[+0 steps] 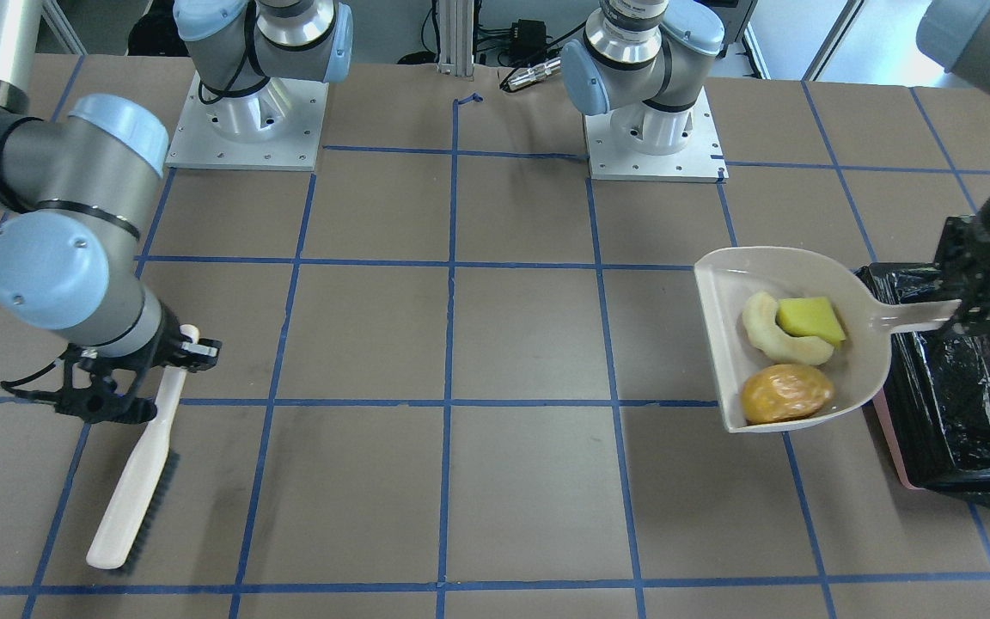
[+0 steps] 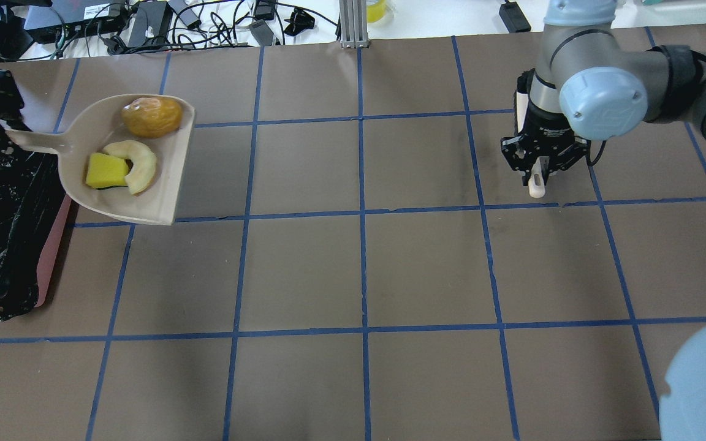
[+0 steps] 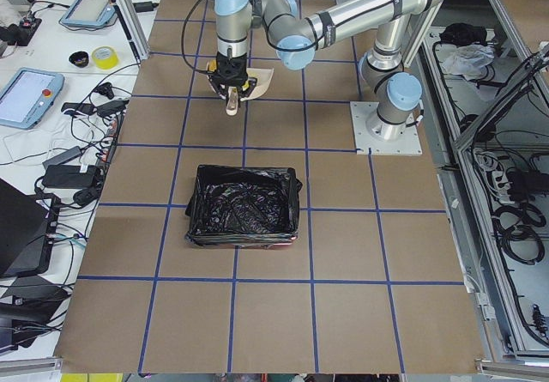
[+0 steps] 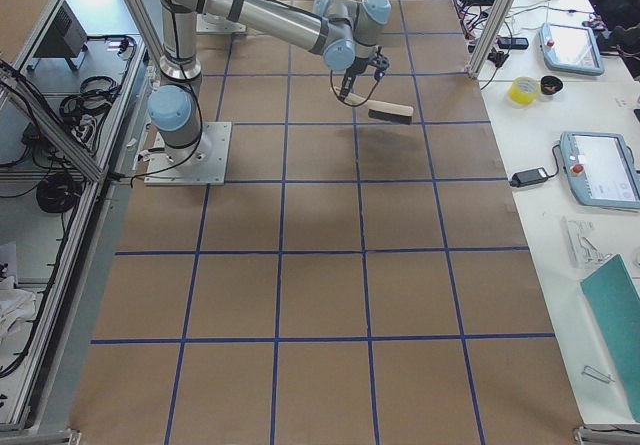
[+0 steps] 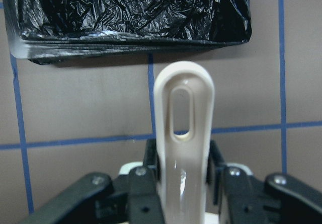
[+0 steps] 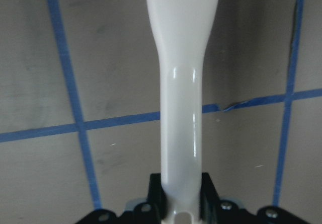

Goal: Sweep and dump trash into bin
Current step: 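Carry the dustpan with the left gripper toward the bin while the right returns the brush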

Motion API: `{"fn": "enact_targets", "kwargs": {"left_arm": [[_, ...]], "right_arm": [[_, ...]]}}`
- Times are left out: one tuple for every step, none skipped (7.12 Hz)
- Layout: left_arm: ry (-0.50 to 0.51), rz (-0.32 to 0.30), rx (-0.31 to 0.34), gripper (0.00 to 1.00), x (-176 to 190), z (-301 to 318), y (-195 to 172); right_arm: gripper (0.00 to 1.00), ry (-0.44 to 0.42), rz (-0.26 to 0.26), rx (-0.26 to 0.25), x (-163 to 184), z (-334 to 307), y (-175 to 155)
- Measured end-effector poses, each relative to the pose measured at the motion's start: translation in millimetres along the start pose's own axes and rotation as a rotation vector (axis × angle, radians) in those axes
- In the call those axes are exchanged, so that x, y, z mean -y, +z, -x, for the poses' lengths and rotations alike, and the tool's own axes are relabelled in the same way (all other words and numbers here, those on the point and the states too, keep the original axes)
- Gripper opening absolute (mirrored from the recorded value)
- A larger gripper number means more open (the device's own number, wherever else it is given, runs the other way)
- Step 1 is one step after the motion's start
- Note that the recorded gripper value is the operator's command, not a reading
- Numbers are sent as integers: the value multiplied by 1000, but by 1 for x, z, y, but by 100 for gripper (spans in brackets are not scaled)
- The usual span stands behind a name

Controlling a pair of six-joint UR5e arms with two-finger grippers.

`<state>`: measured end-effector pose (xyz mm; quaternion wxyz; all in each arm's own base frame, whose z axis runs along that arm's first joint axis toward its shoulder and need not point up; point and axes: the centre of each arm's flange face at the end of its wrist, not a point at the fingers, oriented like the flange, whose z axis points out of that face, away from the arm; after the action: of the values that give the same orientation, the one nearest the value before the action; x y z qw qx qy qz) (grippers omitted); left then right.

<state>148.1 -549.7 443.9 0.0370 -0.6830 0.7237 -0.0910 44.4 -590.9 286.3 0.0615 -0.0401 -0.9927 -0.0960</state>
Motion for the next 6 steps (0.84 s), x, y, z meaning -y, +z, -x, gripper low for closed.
{"fn": "enact_targets", "kwargs": {"left_arm": [[0, -6, -10, 0, 46, 9, -1], [-3, -6, -24, 0, 94, 20, 1], [0, -13, -33, 0, 137, 29, 4], [4, -25, -39, 0, 172, 33, 9], [13, -49, -50, 0, 205, 33, 19], [28, -84, -70, 0, 235, 30, 37]], "right_arm": [[1, -56, 5, -8, 12, -42, 8], [2, -84, 3, -12, 23, -78, 20], [2, -94, 2, -19, 31, -101, 33], [4, -99, 6, -22, 35, -114, 43], [31, -100, 10, -21, 37, -119, 47], [62, -100, 15, -18, 37, -120, 50]]}}
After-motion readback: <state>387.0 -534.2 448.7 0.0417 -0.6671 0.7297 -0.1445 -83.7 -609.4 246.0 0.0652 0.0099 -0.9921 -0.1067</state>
